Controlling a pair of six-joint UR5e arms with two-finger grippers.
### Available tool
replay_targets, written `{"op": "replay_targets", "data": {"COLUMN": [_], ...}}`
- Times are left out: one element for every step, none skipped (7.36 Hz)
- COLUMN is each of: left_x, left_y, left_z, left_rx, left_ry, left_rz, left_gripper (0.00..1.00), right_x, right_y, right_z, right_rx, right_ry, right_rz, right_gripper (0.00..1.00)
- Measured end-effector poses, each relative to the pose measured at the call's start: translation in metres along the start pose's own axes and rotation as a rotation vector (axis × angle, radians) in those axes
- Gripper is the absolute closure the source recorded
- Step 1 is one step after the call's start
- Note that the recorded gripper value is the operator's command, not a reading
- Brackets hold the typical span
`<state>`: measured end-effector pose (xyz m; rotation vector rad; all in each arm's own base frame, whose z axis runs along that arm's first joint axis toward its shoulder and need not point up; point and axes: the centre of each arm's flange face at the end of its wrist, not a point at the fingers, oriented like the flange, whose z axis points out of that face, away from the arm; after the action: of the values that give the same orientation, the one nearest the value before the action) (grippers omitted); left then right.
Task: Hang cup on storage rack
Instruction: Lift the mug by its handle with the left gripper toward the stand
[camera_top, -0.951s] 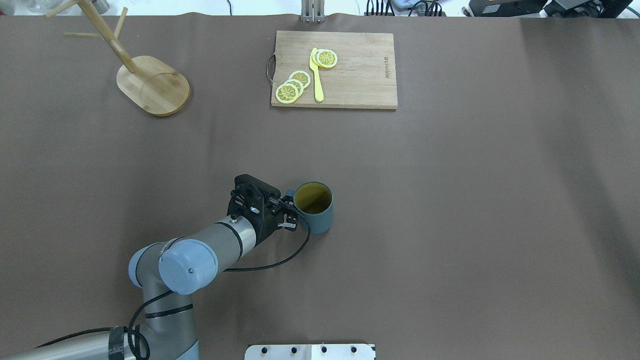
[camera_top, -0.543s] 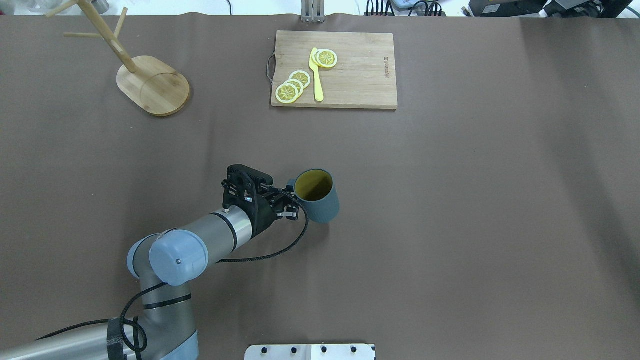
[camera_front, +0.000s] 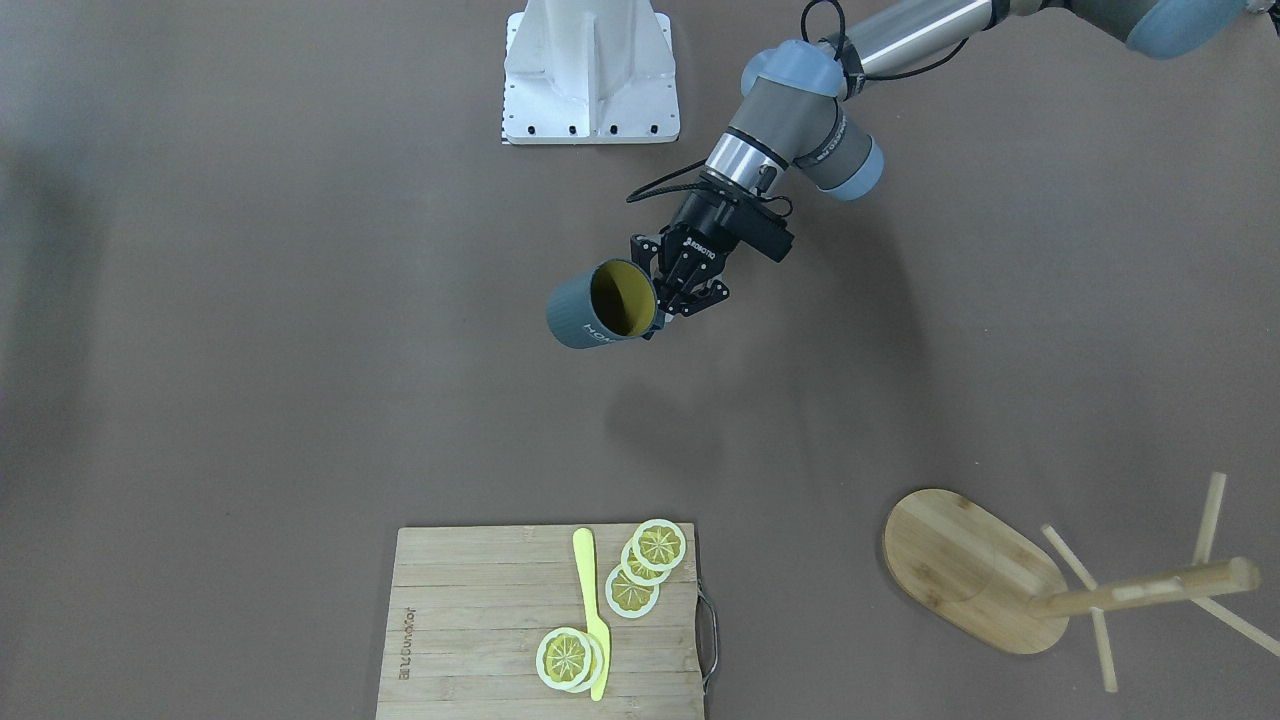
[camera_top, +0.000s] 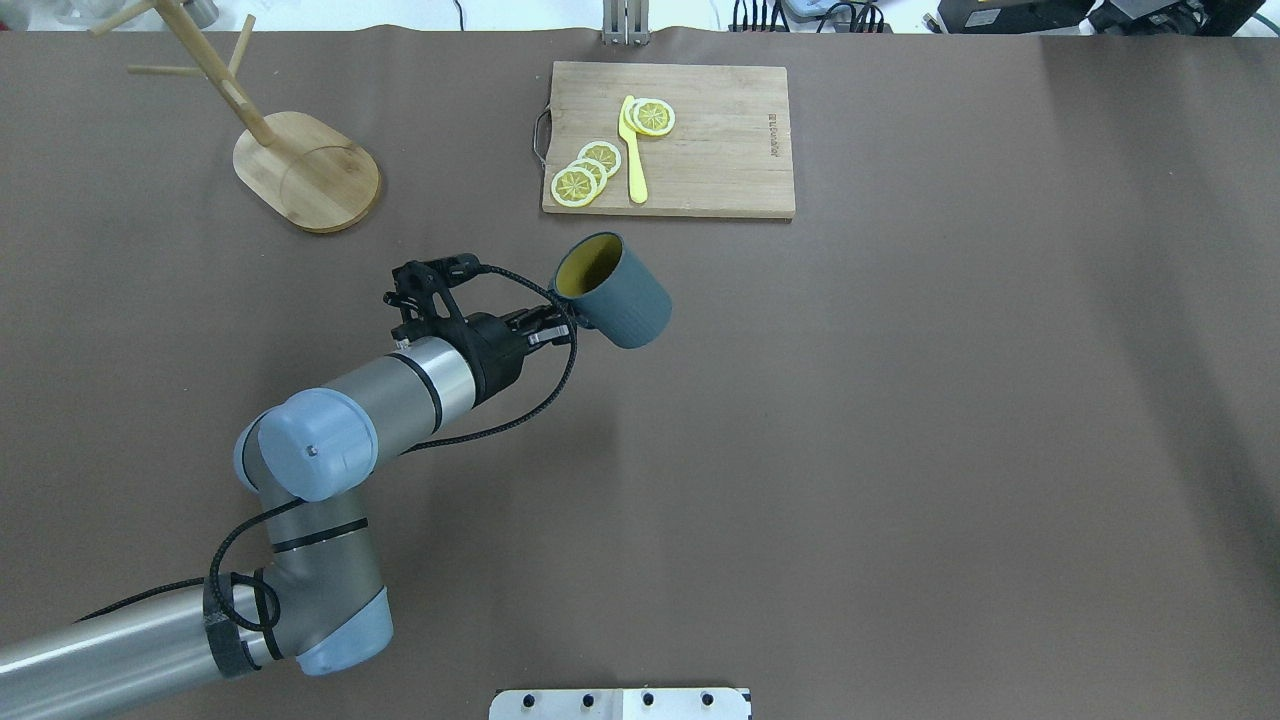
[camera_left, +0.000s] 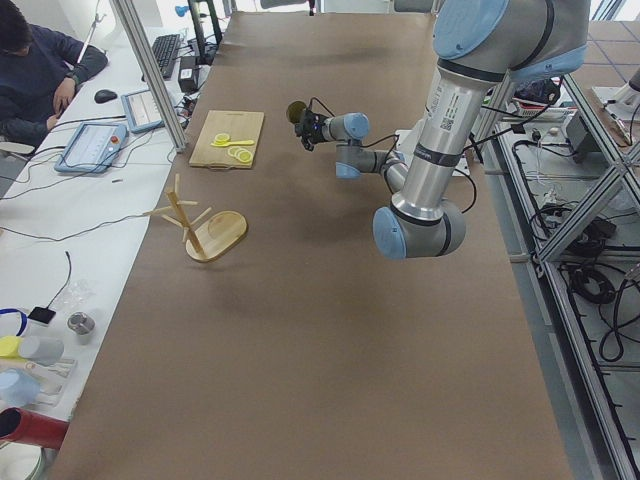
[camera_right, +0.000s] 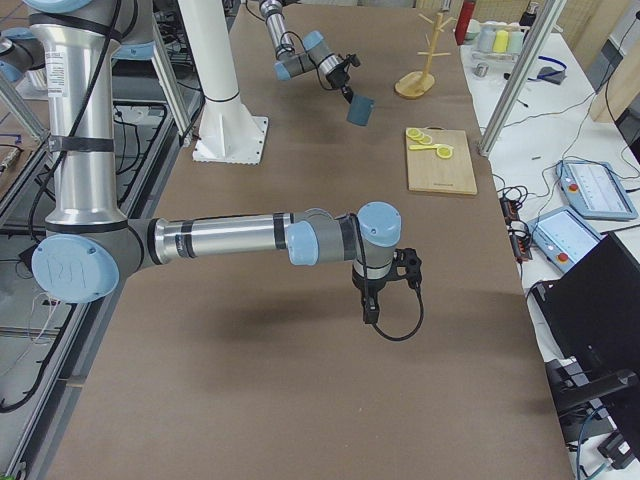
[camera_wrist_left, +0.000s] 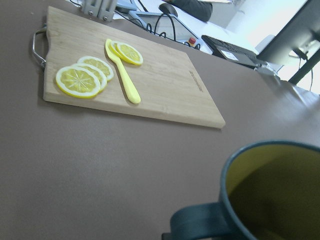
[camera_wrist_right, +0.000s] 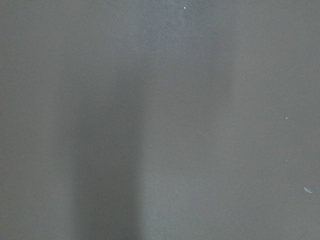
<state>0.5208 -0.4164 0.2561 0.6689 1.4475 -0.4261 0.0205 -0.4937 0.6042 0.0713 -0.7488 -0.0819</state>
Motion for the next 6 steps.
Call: {"op": "replay_targets", "data": {"left_x": [-0.002,-0.008,-0.014,-0.020,-0.027,-0.034], "left_y": [-0.026,-0.047,-0.064,-0.080,-0.098,-0.123], "left_z": [0.001,0.003,0.005,0.009,0.012,0.013], "left_rx": [-0.006,-0.012,-0.002,0.006,0.002,0.004], "left_ry": [0.004,-0.001,-0.011,-0.021,-0.032,-0.040], "left_rz": [-0.124,-0.274,-0.437,-0.590,-0.709,-0.806], "left_gripper": [1.00,1.00,1.00,1.00,1.00,1.00], "right_x": [0.008,0.019,0.033,0.045,0.051,0.053], "right_y": [0.006,0.014,0.023,0.029,0.032,0.033], "right_z": [-0.001,-0.001,-0.003,-0.006,-0.009,-0.010], "right_rx": [0.000,0.000,0.003,0.010,0.015,0.017], "right_ry": [0.002,0.005,0.013,0.024,0.029,0.032], "right_rz": [0.019,0.050,0.088,0.116,0.131,0.137], "right_gripper": [0.00,0.00,0.00,0.00,0.00,0.00]}}
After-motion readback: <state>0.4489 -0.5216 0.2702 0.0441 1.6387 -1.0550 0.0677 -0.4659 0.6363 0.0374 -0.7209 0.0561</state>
